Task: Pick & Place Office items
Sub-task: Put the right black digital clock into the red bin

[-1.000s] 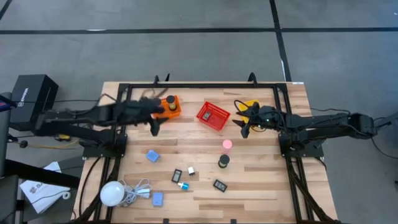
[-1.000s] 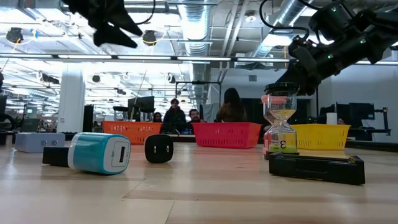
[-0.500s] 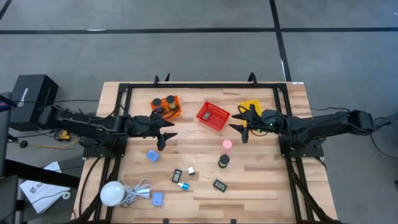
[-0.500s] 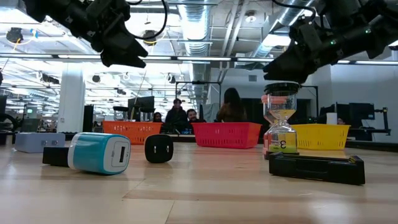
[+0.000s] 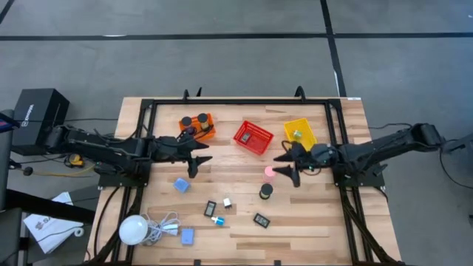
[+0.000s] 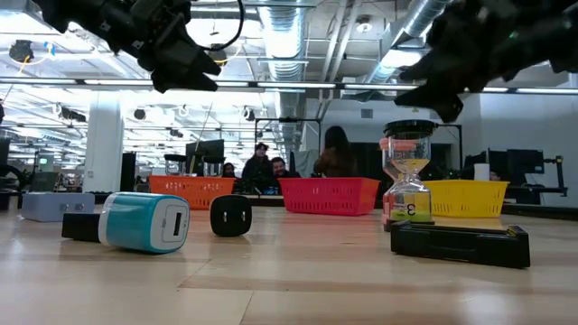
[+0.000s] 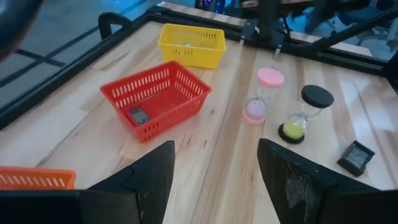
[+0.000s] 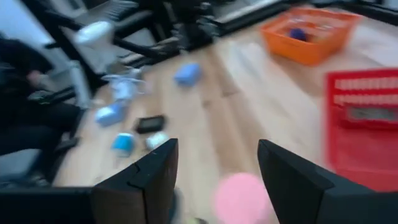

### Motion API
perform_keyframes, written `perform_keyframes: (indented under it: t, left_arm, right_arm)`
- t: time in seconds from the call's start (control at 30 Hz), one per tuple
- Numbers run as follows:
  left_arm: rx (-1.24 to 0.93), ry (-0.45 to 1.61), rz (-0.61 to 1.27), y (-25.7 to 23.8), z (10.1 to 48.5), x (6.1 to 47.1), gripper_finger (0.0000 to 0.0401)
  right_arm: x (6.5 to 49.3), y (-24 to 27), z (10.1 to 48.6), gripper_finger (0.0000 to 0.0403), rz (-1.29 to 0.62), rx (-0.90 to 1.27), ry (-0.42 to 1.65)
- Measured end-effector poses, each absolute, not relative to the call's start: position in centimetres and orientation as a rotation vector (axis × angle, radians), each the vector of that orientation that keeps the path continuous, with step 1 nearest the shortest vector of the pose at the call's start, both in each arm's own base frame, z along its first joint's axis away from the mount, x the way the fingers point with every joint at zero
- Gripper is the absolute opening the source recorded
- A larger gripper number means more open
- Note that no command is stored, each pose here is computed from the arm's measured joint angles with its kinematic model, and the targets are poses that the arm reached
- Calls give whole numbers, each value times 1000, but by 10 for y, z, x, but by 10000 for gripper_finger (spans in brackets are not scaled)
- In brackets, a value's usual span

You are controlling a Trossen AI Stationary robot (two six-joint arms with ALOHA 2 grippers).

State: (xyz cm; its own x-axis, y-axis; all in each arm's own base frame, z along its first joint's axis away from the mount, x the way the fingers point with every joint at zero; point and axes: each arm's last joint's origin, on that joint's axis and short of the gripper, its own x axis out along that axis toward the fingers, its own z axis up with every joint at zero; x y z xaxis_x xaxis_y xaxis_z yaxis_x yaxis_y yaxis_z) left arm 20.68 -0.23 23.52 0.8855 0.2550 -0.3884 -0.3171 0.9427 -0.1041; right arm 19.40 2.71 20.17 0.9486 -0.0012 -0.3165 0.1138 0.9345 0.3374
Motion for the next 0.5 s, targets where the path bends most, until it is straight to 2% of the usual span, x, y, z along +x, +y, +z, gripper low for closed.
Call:
perform_keyframes:
  t: [0.13,0.33,0.5]
  left_arm:
    - [-292,358,280,-5,236,207,223]
    - [-399,406,-48,-27,243,209,223]
    - [-380,392,-128,-47,260,217,223]
  right_arm:
    - [197,46,221,203,32,375,288]
    - [204,78,239,184,91,325,378]
    - [229,102,234,174,96,300,508]
